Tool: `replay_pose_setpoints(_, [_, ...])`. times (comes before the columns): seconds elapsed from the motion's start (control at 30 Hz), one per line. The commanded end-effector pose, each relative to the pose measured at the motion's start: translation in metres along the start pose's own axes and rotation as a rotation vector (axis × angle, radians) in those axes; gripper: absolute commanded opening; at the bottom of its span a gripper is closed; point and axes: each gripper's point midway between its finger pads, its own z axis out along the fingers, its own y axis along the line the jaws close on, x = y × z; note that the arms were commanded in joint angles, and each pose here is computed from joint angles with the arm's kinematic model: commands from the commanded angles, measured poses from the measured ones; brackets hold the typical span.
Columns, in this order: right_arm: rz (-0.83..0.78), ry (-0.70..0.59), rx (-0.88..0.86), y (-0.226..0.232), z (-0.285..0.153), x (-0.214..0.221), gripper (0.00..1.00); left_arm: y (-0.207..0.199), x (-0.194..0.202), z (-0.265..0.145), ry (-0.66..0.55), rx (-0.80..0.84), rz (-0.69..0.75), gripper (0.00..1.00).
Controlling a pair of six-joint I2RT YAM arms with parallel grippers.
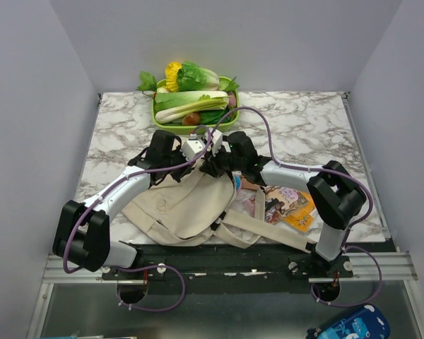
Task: Pack the student bag
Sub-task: Unzip the student bag at the center of the board.
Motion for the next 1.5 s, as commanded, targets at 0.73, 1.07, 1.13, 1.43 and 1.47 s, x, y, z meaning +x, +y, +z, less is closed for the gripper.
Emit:
replay_pose_setpoints(0.73, [0.209, -0.186, -0.054, -0.017, -0.033, -0.021, 0.35, 0.0, -0.006, -0.021, -0.03, -0.002, -0.031, 0.0])
replay_pose_setpoints(1.07, [0.161, -0.163, -0.143, -0.01, -0.024, -0.035, 0.63, -0.002, -0.016, -0.023, -0.048, 0.017, -0.039, 0.0])
replay_pose_setpoints(1.13, [0.164, -0.147, -0.139, -0.013, -0.02, -0.029, 0.64, -0.003, -0.016, -0.024, -0.047, 0.022, -0.04, 0.0])
replay_pose_setpoints(1.43, [0.184, -0.103, -0.186, -0.012, -0.006, -0.02, 0.65, -0.002, -0.019, -0.024, -0.043, 0.027, -0.036, 0.0])
replay_pose_setpoints(1.47, [0.185, -0.095, -0.201, -0.009, -0.006, -0.017, 0.65, -0.001, -0.02, -0.024, -0.043, 0.026, -0.037, 0.0])
